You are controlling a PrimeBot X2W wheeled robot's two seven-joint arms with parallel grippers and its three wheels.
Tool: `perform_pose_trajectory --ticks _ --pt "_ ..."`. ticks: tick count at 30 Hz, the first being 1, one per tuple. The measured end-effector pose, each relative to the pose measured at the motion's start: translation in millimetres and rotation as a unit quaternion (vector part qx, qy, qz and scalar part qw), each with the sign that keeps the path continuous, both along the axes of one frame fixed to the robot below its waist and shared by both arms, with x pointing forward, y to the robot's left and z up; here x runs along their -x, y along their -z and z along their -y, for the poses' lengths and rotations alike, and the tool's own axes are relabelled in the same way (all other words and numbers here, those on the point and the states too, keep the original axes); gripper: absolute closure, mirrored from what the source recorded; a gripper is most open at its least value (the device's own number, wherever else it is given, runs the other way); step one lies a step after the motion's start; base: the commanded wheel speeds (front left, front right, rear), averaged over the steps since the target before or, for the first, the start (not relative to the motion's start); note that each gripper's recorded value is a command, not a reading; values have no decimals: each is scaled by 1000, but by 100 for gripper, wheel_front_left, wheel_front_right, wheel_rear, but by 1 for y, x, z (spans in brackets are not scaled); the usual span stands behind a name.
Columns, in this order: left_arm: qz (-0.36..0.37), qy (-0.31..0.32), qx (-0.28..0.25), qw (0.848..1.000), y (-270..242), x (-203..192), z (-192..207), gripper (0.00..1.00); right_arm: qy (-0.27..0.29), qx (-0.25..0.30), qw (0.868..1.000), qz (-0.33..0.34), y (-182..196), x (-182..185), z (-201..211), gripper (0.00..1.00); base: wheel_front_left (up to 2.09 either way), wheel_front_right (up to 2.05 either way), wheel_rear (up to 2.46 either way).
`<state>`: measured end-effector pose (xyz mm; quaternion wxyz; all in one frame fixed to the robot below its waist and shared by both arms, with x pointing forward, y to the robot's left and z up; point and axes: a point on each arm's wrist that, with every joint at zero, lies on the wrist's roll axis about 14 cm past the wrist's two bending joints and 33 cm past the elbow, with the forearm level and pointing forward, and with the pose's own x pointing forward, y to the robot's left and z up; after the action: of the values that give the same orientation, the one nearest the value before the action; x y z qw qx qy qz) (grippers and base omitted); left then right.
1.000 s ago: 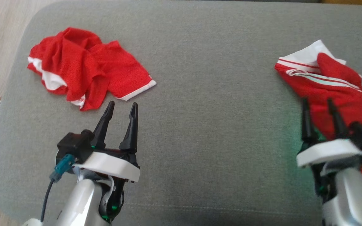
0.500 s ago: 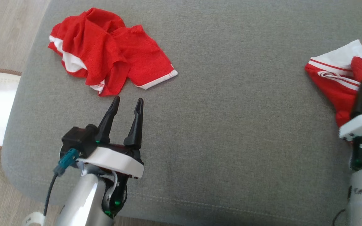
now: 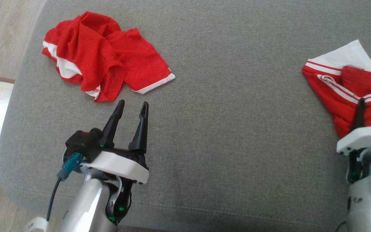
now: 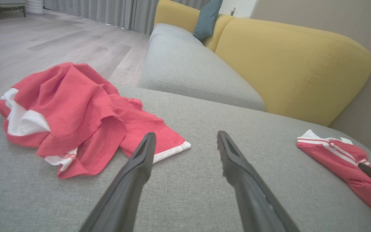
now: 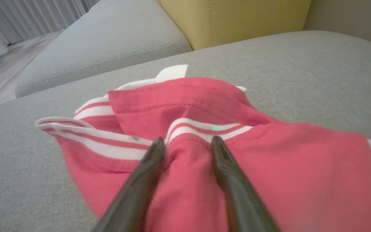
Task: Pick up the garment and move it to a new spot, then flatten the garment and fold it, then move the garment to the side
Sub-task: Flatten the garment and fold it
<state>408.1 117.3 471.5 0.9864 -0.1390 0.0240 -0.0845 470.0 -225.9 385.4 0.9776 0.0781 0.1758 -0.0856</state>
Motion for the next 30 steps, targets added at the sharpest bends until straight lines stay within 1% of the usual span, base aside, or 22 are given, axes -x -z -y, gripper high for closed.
perform_pose_trajectory --ticks 5,8,11,15,20,21,25,26,27,30 --pt "3 4 0 1000 -2 1 3 0 -15 -8 999 36 -17 -11 -13 100 0 0 0" --pt "8 0 4 1000 -7 2 2 0 -35 -15 997 64 -33 -18 -28 100 0 0 0" --pt "15 -3 4 1000 -12 3 0 0 -71 -22 993 94 -53 -26 -51 100 0 0 0" --pt "22 -11 6 1000 -18 5 -4 0 -131 -38 982 129 -79 -31 -93 100 0 0 0" --pt "27 -22 8 999 -23 9 -11 0 -204 -53 968 133 -89 -27 -143 100 0 0 0" --pt "27 -22 8 999 -23 9 -11 0 -204 -53 968 133 -89 -27 -143 100 0 0 0" --pt "28 -31 6 999 -24 14 -16 0 -254 -68 958 117 -84 -17 -179 100 0 0 0" --pt "27 -32 6 999 -24 16 -17 0 -263 -74 956 111 -81 -13 -186 94 0 0 0" --pt "26 -34 6 999 -23 18 -18 0 -275 -75 953 103 -78 -9 -193 0 0 0 0" --pt "25 -41 6 999 -23 23 -21 0 -304 -83 945 87 -69 6 -212 0 0 0 0"
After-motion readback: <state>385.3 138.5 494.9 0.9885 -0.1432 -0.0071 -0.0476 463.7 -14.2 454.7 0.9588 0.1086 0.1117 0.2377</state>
